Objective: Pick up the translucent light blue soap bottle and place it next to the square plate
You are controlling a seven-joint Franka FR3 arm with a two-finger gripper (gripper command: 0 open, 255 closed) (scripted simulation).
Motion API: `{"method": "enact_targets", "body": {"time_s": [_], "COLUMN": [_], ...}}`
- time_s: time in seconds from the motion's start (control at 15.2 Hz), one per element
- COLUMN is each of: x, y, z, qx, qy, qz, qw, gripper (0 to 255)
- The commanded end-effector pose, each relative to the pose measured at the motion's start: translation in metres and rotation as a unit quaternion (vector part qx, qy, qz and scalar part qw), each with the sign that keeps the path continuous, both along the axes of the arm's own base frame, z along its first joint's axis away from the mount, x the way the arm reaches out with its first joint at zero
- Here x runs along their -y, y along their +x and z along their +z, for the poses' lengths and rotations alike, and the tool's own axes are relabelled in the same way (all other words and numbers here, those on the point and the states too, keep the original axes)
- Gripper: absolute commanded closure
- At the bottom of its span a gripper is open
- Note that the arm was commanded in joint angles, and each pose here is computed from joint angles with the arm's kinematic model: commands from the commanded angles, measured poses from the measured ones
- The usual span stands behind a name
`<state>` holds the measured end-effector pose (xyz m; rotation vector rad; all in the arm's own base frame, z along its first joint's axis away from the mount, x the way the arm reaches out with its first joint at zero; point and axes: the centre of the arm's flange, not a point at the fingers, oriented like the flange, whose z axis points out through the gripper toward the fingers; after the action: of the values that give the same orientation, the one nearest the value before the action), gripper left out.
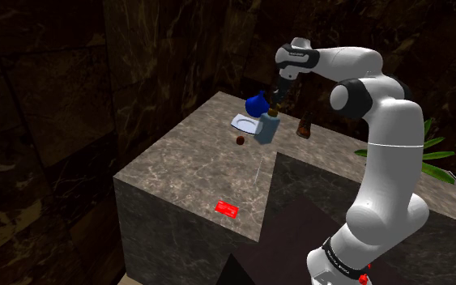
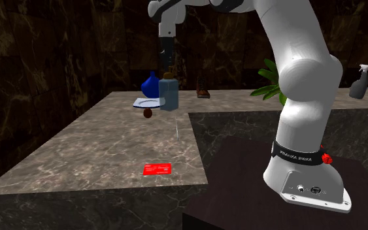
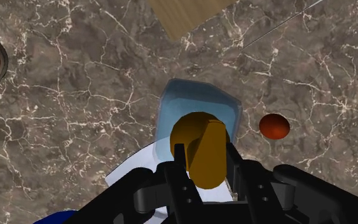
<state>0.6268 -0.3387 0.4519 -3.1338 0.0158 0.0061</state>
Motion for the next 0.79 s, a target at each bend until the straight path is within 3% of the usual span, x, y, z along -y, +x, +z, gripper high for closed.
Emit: {"method": "enact_targets", "body": {"time_s": [0.0, 0.46, 0.53, 0.73], "x": [-0.0001, -0.0001, -0.0001, -0.0001], "y": [0.0000, 0.0000, 0.0000, 0.0000], "z": [-0.0055, -0.0055, -0.0055, -0.0056], "qx": [0.000, 0.000, 0.000, 0.000], "qy": [0.000, 0.000, 0.000, 0.000], "qz": [0.000, 0.000, 0.000, 0.000], "qw": [1.0000, 1.0000, 1.0000, 1.0000], "gripper": [255, 255, 0, 0]}}
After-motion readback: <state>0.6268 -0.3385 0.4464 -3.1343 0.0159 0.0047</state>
